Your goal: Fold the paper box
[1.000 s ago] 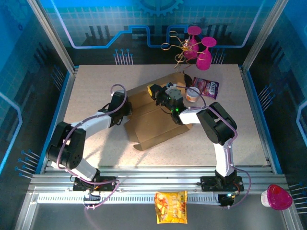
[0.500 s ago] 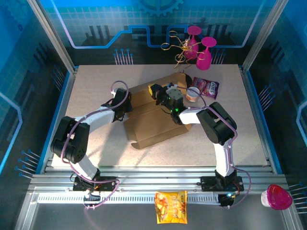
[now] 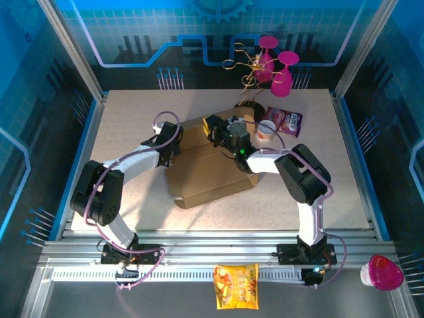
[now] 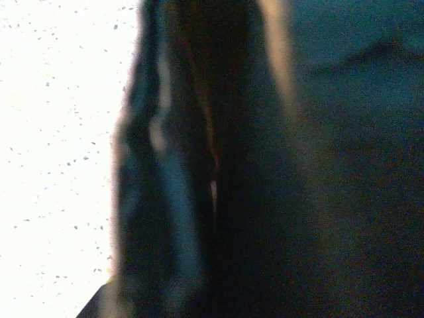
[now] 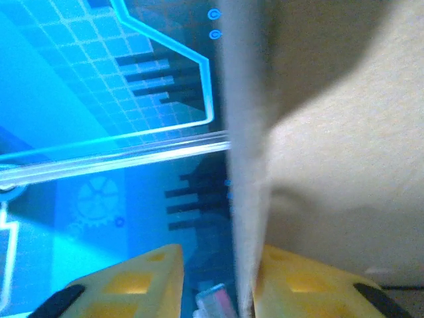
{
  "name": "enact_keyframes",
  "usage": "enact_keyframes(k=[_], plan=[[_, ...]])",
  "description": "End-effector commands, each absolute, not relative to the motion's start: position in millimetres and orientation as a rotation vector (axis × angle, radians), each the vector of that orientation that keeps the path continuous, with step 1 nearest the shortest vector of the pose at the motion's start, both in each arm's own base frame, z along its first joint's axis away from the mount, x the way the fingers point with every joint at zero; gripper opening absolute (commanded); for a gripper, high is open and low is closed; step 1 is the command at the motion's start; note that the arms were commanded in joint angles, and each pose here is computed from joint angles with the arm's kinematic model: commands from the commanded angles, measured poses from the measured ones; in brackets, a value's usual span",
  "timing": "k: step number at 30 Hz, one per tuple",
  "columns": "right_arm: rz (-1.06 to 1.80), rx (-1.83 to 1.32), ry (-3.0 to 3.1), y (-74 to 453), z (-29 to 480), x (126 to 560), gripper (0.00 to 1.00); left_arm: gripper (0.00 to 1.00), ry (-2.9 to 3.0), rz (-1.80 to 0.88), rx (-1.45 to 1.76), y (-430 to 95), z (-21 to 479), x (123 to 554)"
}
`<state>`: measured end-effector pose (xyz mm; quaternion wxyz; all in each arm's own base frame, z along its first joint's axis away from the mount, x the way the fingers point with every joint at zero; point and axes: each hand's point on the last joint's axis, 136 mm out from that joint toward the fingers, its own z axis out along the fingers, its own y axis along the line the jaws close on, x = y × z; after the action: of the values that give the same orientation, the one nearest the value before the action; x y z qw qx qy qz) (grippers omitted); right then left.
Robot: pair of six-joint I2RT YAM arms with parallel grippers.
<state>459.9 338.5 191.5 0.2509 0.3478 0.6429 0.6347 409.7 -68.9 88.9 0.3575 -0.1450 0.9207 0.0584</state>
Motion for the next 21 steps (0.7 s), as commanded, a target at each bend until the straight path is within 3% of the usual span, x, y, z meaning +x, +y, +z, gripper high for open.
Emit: enact_keyframes(k=[1, 4, 7, 12, 14, 21], plan=[[1.624, 0.916, 1.832, 325, 219, 443, 0.49, 0.0, 2.332, 0.233, -0.287, -59, 111, 407], [1.444, 0.925, 1.962, 296, 224, 424, 0.61, 0.0, 2.31, 0.247, -0.236, -57, 122, 406], [1.31, 0.894, 2.023, 262, 235, 409, 0.65, 0.0, 2.289, 0.25, -0.198, -56, 134, 405], [1.184, 0.885, 1.99, 200, 256, 404, 0.64, 0.0, 2.27, 0.252, -0.162, -55, 146, 402], [1.155, 0.879, 1.982, 180, 261, 411, 0.59, 0.0, 2.26, 0.248, -0.159, -55, 150, 402], [1.024, 0.729, 2.104, 173, 265, 435, 0.54, 0.0, 2.239, 0.215, -0.157, -58, 165, 403]])
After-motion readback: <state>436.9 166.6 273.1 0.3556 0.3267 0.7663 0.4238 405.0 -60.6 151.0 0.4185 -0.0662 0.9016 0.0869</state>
